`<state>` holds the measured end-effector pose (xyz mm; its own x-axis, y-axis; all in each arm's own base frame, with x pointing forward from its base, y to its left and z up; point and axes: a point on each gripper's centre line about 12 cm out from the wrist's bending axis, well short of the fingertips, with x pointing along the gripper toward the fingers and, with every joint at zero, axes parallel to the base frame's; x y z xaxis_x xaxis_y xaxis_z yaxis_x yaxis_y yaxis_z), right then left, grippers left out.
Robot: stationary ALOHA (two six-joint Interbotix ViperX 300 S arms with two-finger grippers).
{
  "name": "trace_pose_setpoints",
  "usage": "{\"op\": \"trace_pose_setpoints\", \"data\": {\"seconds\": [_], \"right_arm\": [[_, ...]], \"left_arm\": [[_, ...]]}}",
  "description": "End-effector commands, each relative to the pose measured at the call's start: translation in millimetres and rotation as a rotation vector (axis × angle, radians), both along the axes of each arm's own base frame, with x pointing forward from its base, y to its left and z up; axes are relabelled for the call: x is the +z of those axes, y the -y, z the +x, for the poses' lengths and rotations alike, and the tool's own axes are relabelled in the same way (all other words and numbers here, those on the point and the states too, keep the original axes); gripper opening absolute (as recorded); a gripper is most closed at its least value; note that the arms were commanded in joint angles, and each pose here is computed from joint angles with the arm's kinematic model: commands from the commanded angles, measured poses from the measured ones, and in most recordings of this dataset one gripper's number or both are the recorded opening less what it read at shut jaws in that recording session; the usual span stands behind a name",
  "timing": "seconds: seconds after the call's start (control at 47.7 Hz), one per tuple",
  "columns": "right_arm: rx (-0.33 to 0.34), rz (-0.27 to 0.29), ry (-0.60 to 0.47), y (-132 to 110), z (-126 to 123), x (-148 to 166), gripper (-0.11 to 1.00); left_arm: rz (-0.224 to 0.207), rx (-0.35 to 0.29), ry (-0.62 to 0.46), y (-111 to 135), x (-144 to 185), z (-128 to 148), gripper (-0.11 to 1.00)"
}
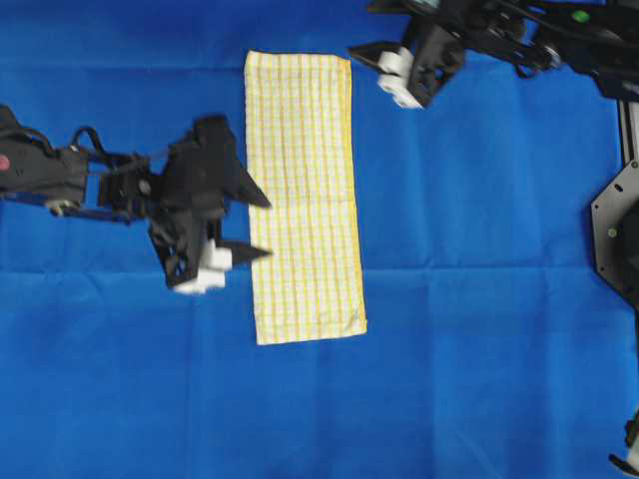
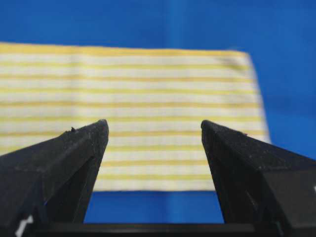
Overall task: Fold the yellow towel.
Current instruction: 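Release the strip and move both grippers to its top end corners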
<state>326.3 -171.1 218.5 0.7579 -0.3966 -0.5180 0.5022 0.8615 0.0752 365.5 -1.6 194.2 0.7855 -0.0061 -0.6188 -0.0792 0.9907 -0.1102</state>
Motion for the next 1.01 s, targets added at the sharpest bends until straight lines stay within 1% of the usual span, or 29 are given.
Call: {"op": "trace_pose_setpoints", "data": {"seconds": [0.0, 0.021, 0.168, 0.314, 0.419, 0.524, 0.67, 0.775, 0.88, 0.984], "right_arm": [[-0.005, -0.031, 0.065, -6, -11, 16, 0.72], [-0.006, -0.031, 0.072, -7, -13, 16, 0.72], [-0.014, -0.038, 0.092, -11, -23, 15, 0.72], [-0.023, -0.03, 0.076, -6, -19, 9, 0.72], [-0.037, -0.018, 0.051, 3, -13, 0, 0.72], [-0.055, 0.004, 0.011, 16, -3, -16, 0.72], [-0.072, 0.035, -0.043, 33, 11, -38, 0.72], [-0.083, 0.055, -0.075, 44, 21, -54, 0.72], [-0.088, 0.073, -0.1, 50, 28, -69, 0.73], [-0.096, 0.093, -0.119, 54, 33, -82, 0.73]], "left_arm": [[0.004, 0.045, 0.058, -17, 14, -3, 0.69], [0.005, 0.064, 0.063, -23, 13, -6, 0.69], [0.014, 0.143, 0.088, -51, 11, -16, 0.69], [0.032, 0.211, 0.115, -77, 8, -21, 0.69], [0.057, 0.248, 0.12, -95, 4, -22, 0.69], [0.073, 0.279, 0.113, -110, -2, -22, 0.69], [0.09, 0.342, 0.085, -139, -23, -22, 0.7], [0.091, 0.388, 0.065, -158, -39, -23, 0.74], [0.094, 0.424, 0.06, -174, -49, -23, 0.78], [0.096, 0.457, 0.06, -189, -56, -21, 0.8]]}}
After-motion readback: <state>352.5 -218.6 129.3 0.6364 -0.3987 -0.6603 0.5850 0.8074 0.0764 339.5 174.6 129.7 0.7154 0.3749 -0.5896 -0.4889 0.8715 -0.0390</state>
